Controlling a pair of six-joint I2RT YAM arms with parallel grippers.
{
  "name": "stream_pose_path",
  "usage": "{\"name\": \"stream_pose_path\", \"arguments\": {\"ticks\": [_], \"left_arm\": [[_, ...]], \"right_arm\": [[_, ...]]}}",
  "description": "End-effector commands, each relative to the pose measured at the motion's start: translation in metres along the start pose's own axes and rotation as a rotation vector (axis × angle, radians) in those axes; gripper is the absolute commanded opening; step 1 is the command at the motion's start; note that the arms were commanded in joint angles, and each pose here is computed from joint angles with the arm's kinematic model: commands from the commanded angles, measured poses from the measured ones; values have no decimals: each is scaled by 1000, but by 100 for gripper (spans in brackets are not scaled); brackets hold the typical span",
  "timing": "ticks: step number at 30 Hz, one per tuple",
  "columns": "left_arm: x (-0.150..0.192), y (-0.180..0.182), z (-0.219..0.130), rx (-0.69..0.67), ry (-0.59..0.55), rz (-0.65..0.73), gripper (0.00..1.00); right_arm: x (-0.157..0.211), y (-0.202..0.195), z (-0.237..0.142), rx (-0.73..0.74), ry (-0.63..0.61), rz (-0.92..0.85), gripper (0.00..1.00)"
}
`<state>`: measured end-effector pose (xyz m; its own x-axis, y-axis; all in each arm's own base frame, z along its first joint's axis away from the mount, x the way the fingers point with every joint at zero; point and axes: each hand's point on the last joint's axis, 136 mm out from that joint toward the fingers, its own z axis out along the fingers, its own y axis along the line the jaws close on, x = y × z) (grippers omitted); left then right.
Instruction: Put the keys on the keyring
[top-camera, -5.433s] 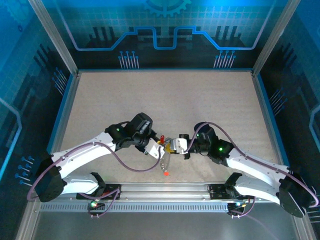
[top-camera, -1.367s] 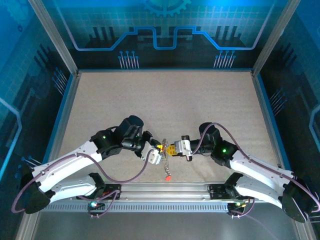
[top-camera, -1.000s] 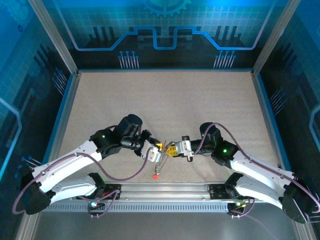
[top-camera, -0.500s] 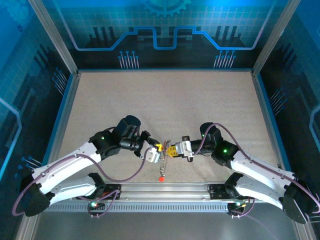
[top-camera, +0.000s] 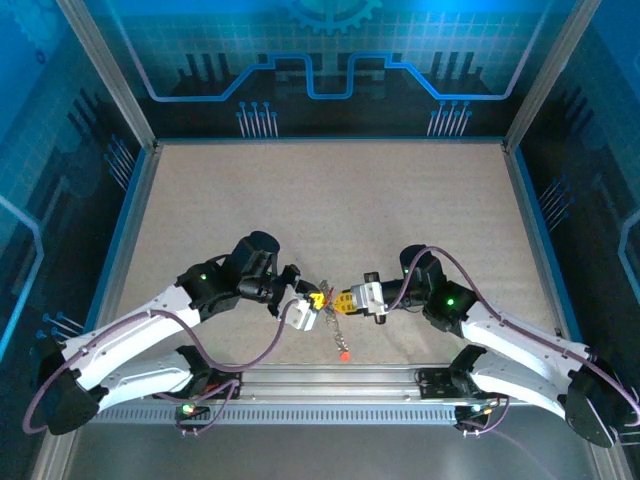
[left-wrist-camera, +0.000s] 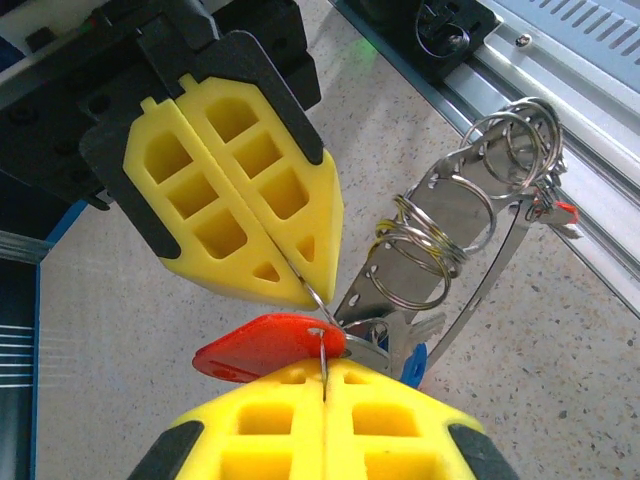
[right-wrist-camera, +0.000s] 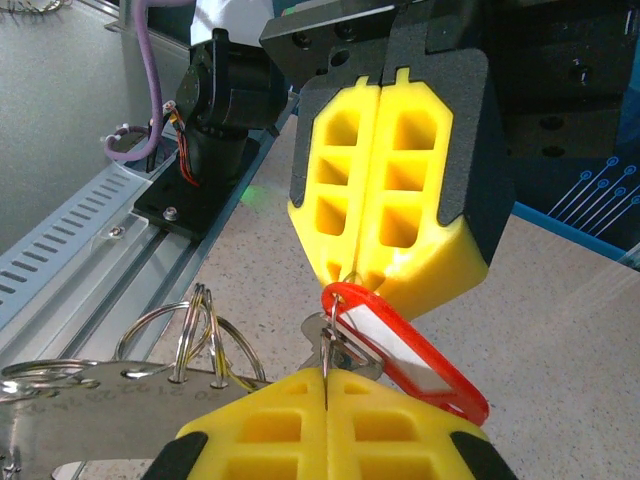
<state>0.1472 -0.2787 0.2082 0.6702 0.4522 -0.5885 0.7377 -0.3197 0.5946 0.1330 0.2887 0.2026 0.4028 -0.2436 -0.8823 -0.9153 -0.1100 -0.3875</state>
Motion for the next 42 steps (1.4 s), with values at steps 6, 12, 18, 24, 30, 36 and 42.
{"name": "stream_pose_path", "arguments": {"ticks": [6,12,18,24,30,36,42], "left_arm": [[-9,-7,-2,42,-55,25,0],[-7,-4,0,31,-44,24,0],[-2,0,4,21,-27,4,0],[-4,1,5,26,-41,3,0],[-12,5,1,12,-67,16,0],[-13,0,1,39,-70,27,0],[-8,-8,5,71,-52,35,0]], "right_arm": [[-9,3,-2,-14,-38,-32,0],[-13,5,-3,-27,-54,-41,0],[-14,7,-2,-40,-60,-43,0],[-13,6,-1,-38,-50,-44,0],[-10,6,1,-45,-38,-34,0],[-11,3,1,-35,-37,-40,0],[-11,2,-1,-20,-38,-39,0]]}}
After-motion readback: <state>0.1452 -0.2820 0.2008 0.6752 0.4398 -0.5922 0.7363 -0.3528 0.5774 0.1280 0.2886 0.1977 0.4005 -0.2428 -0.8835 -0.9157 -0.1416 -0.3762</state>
